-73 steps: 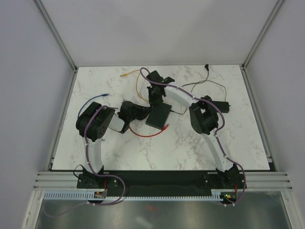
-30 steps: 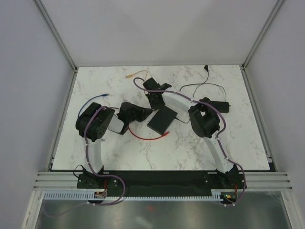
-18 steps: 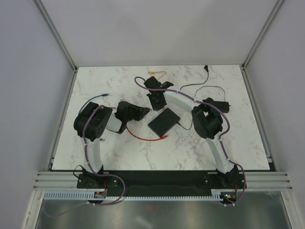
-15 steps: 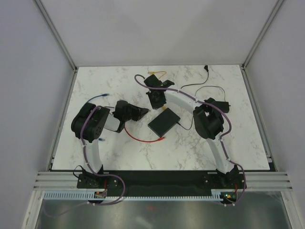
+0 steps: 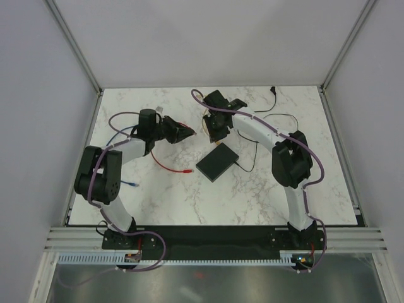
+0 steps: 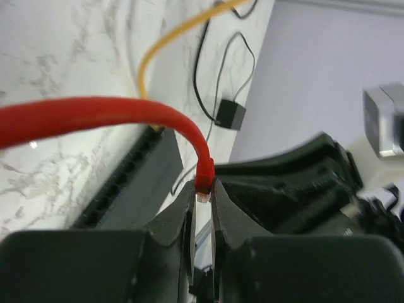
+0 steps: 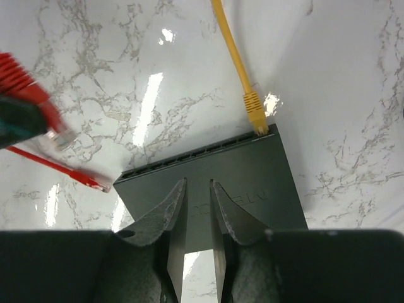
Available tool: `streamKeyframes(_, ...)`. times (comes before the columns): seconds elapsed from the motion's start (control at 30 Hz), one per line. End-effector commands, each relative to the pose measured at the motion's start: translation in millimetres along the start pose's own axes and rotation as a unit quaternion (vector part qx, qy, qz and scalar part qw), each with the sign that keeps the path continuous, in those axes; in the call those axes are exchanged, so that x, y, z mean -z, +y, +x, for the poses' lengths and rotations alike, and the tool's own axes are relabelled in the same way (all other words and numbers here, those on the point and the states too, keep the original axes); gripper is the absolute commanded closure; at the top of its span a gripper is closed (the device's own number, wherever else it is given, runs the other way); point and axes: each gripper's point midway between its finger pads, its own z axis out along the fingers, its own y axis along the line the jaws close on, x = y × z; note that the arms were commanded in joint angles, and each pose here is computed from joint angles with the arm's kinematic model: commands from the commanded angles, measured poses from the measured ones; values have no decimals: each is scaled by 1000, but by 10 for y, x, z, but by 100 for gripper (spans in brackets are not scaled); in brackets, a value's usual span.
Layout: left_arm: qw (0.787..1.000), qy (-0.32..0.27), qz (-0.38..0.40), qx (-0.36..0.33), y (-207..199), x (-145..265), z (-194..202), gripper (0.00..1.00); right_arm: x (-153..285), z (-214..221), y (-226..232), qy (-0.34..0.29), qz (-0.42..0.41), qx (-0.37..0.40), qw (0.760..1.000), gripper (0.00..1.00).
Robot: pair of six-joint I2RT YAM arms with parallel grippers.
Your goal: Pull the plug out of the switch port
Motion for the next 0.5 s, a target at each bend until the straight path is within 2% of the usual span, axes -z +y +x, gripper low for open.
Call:
streamKeyframes(0.0, 996, 79, 1, -36, -147, 236, 297, 98, 193, -1, 22, -4, -18, 6, 1000, 72)
streamKeyframes(0.03, 997, 71, -8, -42, -131, 270, 265, 98, 200, -1, 30, -4, -20, 6, 1000, 72)
streamKeyframes(0.07, 995, 61, -9, -79, -181, 301, 205, 98, 220, -12, 30, -6, -23, 4, 1000, 72)
streamKeyframes(0.1, 994, 48, -27, -93, -163, 323, 137, 98, 251, -13, 58, -7, -29, 5, 1000, 72)
streamKeyframes(0.13, 993, 55, -74, -80, -7, 396, 114, 98, 268, -8, 63, -7, -31, 5, 999, 71)
streamKeyframes(0.17, 988, 46, -80, -122, -130, 438, -14, 98, 281, -5, 67, -7, -33, 5, 999, 71)
streamKeyframes(0.2, 985, 27, -108, -134, -91, 470, -148, 98, 322, -12, 70, -11, -34, 6, 999, 71)
streamKeyframes(0.23, 980, 30, -159, -117, 68, 586, -189, 98, 329, 5, 66, -10, -34, 7, 999, 71)
streamKeyframes(0.27, 975, 19, -170, -140, 20, 600, -345, 98, 332, 13, 57, -10, -34, 6, 999, 71)
streamKeyframes(0.33, 972, 7, -195, -132, 130, 679, -551, 98, 352, 16, 56, -8, -41, 4, 999, 71)
streamKeyframes(0.43, 968, 15, -214, -132, 307, 735, -745, 98, 400, -4, 18, -11, -48, -5, 999, 70)
streamKeyframes(0.47, 968, 35, -217, -122, 397, 695, -752, 98, 427, -20, 9, -13, -50, -6, 999, 70)
